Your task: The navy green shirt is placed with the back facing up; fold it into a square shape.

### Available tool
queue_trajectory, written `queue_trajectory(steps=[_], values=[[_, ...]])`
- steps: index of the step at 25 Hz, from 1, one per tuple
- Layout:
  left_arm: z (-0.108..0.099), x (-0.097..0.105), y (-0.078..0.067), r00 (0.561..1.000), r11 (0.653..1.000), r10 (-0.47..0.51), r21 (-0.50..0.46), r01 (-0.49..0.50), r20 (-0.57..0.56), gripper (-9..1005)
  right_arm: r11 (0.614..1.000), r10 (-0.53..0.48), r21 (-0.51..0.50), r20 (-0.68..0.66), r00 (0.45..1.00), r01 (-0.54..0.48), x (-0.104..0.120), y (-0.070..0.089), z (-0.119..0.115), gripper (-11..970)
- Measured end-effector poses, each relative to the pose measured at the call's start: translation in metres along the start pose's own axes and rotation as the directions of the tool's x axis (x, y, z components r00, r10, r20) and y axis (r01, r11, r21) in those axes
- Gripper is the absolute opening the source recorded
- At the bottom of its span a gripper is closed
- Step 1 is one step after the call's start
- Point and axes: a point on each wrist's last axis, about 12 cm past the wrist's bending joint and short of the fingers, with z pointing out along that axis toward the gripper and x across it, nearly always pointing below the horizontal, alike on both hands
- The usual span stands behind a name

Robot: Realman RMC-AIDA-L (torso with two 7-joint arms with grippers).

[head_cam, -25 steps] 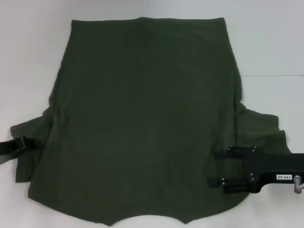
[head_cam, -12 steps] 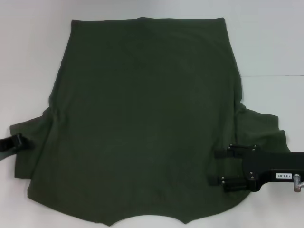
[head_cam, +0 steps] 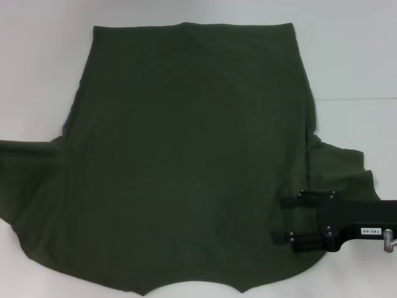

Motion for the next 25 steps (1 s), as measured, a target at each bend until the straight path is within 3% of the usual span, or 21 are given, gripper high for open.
queue_trajectory(steps=[6, 12, 18, 25], values=[[-0.001, -0.034, -0.029, 0.995, 0.995, 0.094, 0.026, -0.093, -0.036, 24, 1.0, 0.003, 0.001, -0.001, 1.0, -0.003, 0.001, 0.0, -0.001, 928], [0.008, -0.053, -0.079, 0.982, 0.99, 0.125, 0.081, -0.114, -0.143, 26, 1.0, 0.005, 0.009, -0.004, 1.0, -0.005, 0.003, 0.0, -0.001, 928], [0.033, -0.044, -0.126, 0.96, 0.994, 0.09, 0.082, -0.071, -0.265, 43, 1.0, 0.006, 0.01, -0.006, 1.0, -0.005, 0.003, 0.0, 0.0, 928], [0.065, -0.013, -0.151, 0.961, 0.993, 0.028, 0.118, 0.005, -0.276, 97, 1.0, 0.008, 0.006, -0.022, 1.0, -0.008, 0.006, 0.001, 0.002, 928]])
